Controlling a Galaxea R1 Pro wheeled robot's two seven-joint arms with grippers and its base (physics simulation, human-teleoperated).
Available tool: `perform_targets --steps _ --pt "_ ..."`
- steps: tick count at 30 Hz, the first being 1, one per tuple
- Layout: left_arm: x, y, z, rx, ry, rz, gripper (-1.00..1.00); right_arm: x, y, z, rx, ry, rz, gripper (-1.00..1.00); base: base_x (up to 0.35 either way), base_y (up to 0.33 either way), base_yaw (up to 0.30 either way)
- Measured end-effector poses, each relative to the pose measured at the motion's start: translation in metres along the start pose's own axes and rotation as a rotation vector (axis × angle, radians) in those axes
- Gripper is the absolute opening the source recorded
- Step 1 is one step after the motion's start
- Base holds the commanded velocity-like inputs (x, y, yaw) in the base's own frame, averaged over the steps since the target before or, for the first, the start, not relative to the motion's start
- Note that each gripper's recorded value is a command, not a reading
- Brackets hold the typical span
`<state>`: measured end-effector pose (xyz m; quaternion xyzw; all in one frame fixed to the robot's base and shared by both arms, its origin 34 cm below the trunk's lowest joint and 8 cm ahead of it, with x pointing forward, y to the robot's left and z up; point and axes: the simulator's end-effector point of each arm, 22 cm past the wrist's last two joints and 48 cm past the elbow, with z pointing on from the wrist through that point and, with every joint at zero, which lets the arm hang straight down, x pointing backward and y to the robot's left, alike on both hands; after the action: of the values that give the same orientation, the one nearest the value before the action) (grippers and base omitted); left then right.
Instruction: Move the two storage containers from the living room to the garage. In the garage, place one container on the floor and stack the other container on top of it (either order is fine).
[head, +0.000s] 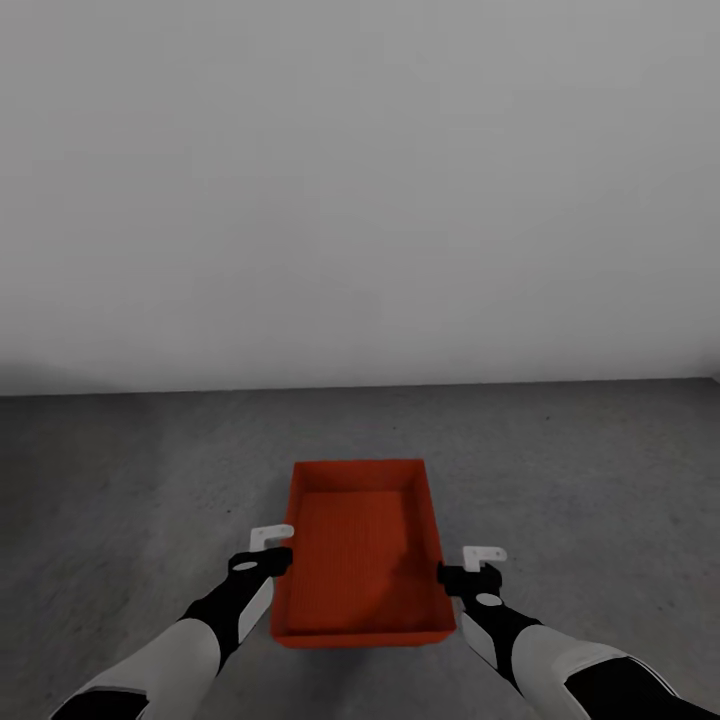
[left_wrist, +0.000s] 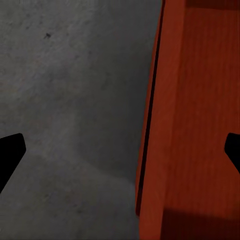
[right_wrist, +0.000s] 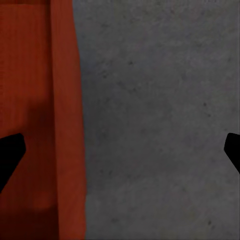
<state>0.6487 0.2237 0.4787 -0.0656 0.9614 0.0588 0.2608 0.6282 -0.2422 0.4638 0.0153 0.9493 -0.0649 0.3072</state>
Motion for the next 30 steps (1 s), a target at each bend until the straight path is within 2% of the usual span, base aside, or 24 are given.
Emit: perform_targets --steps 24,25,27,30 --pt "-0.025 0.003 -0.034 0.0 -0.003 -0.002 1.0 -0.024 -0.004 -0.032 -0.003 0.004 -0.001 1.0 0.0 0.0 0.0" --pt "-0.026 0.004 -0.036 -0.001 -0.003 -0.001 1.0 -0.022 -0.003 -0.034 -0.014 0.009 -0.004 1.0 0.0 0.0 0.0" --pt "-0.027 0.004 -0.038 -0.001 -0.002 -0.002 1.0 -0.022 0.01 -0.037 -0.092 0.014 -0.01 1.0 0.0 0.0 0.0" --pt "-0.029 0.005 -0.043 -0.002 -0.001 -0.001 1.0 -0.024 0.009 -0.04 -0.157 0.015 -0.014 1.0 0.0 0.0 0.0"
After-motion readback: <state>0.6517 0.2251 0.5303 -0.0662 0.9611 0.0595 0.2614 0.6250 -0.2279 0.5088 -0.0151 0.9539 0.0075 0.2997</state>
